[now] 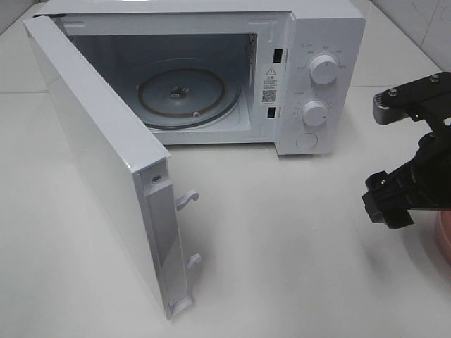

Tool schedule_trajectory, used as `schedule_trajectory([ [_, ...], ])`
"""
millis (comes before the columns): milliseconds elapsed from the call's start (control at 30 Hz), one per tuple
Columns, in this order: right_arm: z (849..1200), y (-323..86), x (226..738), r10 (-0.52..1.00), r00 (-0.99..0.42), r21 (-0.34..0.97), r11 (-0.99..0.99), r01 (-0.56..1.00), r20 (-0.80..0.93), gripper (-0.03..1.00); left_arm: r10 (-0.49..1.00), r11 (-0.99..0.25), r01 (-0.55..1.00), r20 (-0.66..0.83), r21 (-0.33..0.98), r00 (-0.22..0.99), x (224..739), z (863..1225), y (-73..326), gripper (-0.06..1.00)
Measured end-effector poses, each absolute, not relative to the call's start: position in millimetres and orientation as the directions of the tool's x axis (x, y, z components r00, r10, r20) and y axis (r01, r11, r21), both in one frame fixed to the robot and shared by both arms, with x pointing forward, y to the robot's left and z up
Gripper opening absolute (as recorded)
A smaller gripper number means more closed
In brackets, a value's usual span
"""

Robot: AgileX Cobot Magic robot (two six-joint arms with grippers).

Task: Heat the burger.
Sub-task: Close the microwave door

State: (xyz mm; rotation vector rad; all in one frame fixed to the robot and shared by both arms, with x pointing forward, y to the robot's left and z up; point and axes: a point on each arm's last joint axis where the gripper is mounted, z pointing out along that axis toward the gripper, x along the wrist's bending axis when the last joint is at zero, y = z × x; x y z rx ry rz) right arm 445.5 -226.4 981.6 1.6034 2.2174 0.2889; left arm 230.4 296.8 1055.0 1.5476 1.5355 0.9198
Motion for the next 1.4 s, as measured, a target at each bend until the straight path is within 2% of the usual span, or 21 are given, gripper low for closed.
schedule_trajectory([
  [133,992,-223,435,0.945,-0.307,0.396,0.326,0.858,-0.111,0.8,1.0,0.008,0.455,-0.018,0.89,0.019,230,1055,297,0.97],
  [367,1003,-225,425,0.949,-0.306,0.408,0.311,0.858,-0.079,0.78,1.0,0.008,0.455,-0.018,0.89,0.019,230,1055,297,0.97],
  [800,1029,-250,371,0.955,-0.293,0.591,0.267,0.761,-0.055,0.77,1.0,0.008,0.455,-0.018,0.89,0.019,230,1055,297,0.97],
  [967,1044,-263,343,0.962,-0.273,0.647,0.228,0.728,-0.032,0.77,1.0,0.008,0.455,-0.018,0.89,0.019,230,1055,297,0.97],
  [1267,1050,-278,311,0.979,-0.202,0.657,0.128,0.742,0.037,0.77,1.0,0.008,0.455,-0.018,0.89,0.019,230,1055,297,0.97],
  [1400,1057,-291,293,0.988,-0.154,0.733,0.095,0.673,0.014,0.77,1.0,0.008,0.455,-0.018,0.89,0.019,230,1055,297,0.97],
])
